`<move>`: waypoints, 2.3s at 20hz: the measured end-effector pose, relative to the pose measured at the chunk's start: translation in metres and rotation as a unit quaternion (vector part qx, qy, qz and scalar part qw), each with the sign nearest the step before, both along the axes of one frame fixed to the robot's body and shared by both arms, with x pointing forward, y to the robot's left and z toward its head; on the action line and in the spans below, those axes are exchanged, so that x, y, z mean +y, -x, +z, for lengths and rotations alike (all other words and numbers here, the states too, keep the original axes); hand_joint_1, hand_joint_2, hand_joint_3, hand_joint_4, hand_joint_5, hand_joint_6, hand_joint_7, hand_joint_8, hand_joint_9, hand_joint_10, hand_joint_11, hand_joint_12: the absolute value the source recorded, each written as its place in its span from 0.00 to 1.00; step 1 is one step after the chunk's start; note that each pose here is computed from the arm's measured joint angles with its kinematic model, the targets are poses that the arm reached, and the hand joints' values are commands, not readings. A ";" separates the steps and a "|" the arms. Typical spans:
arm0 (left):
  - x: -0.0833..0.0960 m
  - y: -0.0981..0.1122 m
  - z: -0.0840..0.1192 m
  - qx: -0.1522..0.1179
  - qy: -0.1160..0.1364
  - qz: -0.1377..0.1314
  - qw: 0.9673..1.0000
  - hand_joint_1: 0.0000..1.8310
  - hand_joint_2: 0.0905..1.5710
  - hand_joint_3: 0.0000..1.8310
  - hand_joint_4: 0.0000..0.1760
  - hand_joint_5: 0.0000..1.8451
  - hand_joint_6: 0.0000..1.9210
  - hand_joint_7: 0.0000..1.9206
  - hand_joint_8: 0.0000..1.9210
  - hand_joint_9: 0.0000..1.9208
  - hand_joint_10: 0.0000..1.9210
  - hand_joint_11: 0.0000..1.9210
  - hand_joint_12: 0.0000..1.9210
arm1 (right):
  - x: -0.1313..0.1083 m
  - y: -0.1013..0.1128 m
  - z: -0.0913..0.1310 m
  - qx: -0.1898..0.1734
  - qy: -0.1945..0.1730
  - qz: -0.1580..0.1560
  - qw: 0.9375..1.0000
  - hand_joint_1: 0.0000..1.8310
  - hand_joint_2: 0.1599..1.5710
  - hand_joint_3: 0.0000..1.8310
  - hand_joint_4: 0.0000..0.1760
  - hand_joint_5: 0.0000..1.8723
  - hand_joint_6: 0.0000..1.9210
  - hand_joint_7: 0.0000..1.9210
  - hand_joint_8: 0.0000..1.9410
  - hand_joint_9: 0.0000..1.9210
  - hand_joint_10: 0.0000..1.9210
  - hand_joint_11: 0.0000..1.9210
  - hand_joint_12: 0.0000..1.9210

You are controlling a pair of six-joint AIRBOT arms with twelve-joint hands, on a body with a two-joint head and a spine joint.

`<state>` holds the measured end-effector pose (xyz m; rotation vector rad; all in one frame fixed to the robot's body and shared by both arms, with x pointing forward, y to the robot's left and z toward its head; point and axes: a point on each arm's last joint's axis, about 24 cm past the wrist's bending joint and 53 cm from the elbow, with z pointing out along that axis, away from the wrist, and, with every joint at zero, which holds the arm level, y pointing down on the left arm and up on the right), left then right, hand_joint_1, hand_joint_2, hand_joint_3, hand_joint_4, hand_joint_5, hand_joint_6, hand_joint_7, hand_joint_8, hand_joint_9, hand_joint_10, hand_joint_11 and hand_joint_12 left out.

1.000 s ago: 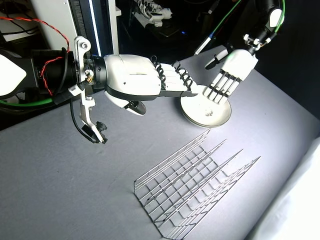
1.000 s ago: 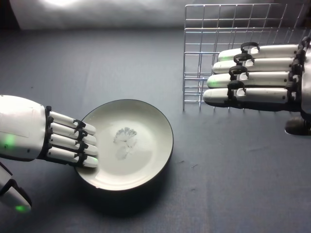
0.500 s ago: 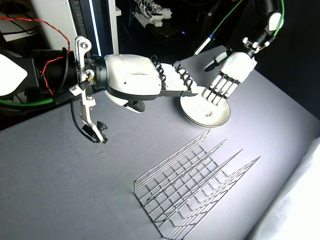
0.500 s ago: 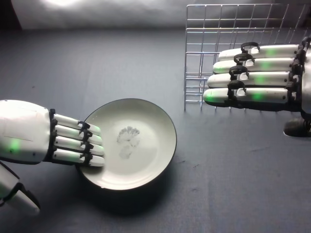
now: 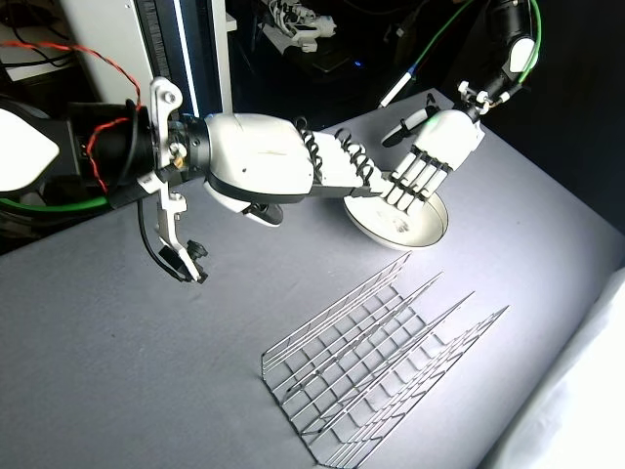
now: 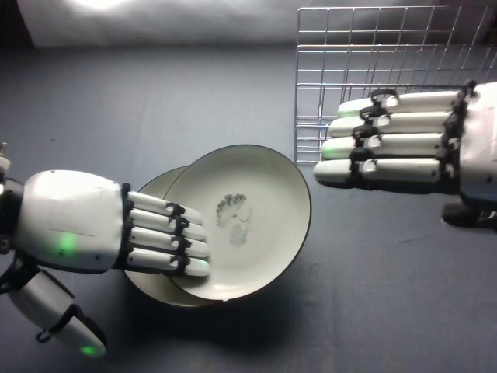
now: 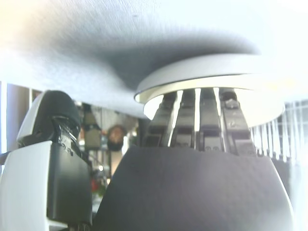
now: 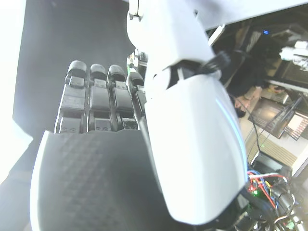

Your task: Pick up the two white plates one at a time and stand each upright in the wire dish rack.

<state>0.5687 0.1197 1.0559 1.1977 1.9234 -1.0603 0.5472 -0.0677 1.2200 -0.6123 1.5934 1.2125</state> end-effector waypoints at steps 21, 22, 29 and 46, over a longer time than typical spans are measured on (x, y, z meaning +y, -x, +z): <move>-0.028 -0.003 0.005 -0.011 0.017 -0.017 1.000 0.00 0.69 0.00 0.00 0.00 0.00 0.00 0.00 0.00 0.00 0.00 0.00 | 0.080 -0.030 -0.062 0.041 0.024 0.023 0.999 0.88 0.66 0.00 0.00 0.00 0.00 0.00 0.00 0.00 0.00 0.00 0.10; -0.028 -0.003 0.005 -0.011 0.017 -0.017 1.000 0.00 0.69 0.00 0.00 0.00 0.00 0.00 0.00 0.00 0.00 0.00 0.00 | 0.083 -0.032 -0.065 0.043 0.026 0.023 0.998 0.88 0.66 0.00 0.00 0.00 0.00 0.00 0.00 0.00 0.00 0.00 0.12; -0.027 -0.005 0.005 -0.011 0.017 -0.017 1.000 0.00 0.69 0.00 0.00 0.00 0.00 0.00 0.00 0.00 0.00 0.00 0.00 | 0.092 -0.048 -0.077 0.045 0.031 0.016 0.998 0.91 0.69 0.00 0.00 0.04 0.00 0.00 0.00 0.03 0.00 0.00 0.38; -0.024 -0.011 0.010 -0.009 0.025 -0.005 1.000 0.00 0.68 0.00 0.00 0.00 0.00 0.00 0.00 0.00 0.00 0.00 0.00 | 0.113 -0.053 -0.069 0.021 -0.001 0.041 0.999 0.75 0.69 0.00 0.00 0.42 0.58 0.52 0.48 0.51 0.62 0.48 0.63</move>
